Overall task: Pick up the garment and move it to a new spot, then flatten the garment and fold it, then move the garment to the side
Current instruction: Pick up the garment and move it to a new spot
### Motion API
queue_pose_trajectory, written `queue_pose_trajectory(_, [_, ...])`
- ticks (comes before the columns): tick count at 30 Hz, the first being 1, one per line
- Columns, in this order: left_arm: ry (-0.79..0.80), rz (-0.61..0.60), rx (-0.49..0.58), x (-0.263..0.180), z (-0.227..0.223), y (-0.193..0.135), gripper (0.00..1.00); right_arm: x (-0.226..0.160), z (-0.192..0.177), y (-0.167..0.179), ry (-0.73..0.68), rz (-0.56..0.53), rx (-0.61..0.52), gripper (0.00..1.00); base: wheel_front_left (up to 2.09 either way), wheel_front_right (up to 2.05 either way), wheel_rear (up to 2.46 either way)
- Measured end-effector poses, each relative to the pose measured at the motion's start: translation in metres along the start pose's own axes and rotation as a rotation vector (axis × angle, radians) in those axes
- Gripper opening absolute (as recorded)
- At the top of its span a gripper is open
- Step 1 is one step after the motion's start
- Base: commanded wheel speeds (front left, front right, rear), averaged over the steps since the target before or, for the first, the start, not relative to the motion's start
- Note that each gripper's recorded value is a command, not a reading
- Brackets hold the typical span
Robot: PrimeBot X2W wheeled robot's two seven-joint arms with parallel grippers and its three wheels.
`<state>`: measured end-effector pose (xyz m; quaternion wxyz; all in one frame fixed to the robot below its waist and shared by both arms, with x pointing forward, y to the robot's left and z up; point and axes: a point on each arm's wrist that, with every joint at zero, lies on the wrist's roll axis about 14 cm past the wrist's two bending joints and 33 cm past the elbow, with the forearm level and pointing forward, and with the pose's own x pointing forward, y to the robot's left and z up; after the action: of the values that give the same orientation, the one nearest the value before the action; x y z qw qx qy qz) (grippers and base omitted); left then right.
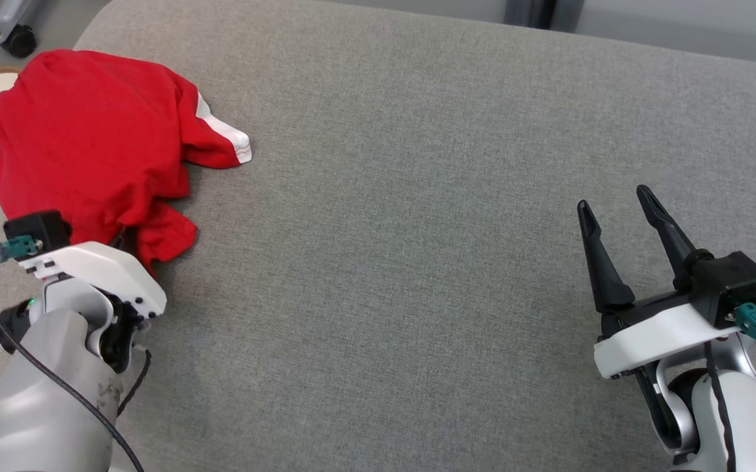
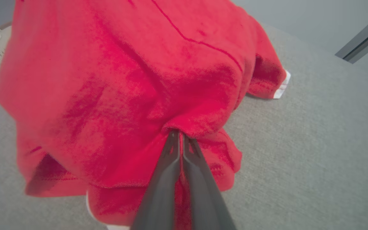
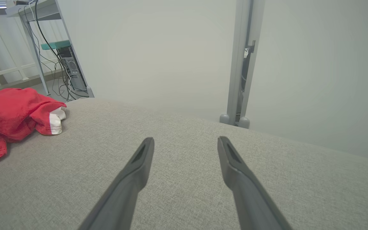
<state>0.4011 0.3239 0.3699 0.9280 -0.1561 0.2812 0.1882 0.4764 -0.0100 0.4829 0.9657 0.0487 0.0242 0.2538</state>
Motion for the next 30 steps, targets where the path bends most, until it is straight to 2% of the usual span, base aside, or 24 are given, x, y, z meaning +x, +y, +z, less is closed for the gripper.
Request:
queue_pose_trajectory(8, [-0.353,-0.065,0.009,-0.021,0.093,-0.012,0.0,-0.01,0.023,0.005,-0.065,-0.002,0.01,1.0,0.0,0.0,0.0])
queue_pose_trajectory(17, [-0.695,-0.237,0.045,-0.076,0.176,-0.068,0.0,-0.03,0.047,-0.001,-0.125,-0.038,0.008,1.0,0.0,0.0,0.0])
queue_pose_trajectory(22, [-0.811,-0.354,0.057,-0.111,0.184,-0.109,0.0,-0.045,0.055,-0.014,-0.149,-0.085,0.013,1.0,0.0,0.0,0.0])
queue_pose_trajectory(30, [-0.801,-0.574,0.032,-0.15,0.162,-0.184,0.0,-0.071,0.059,-0.042,-0.164,-0.178,0.012,1.0,0.0,0.0,0.0])
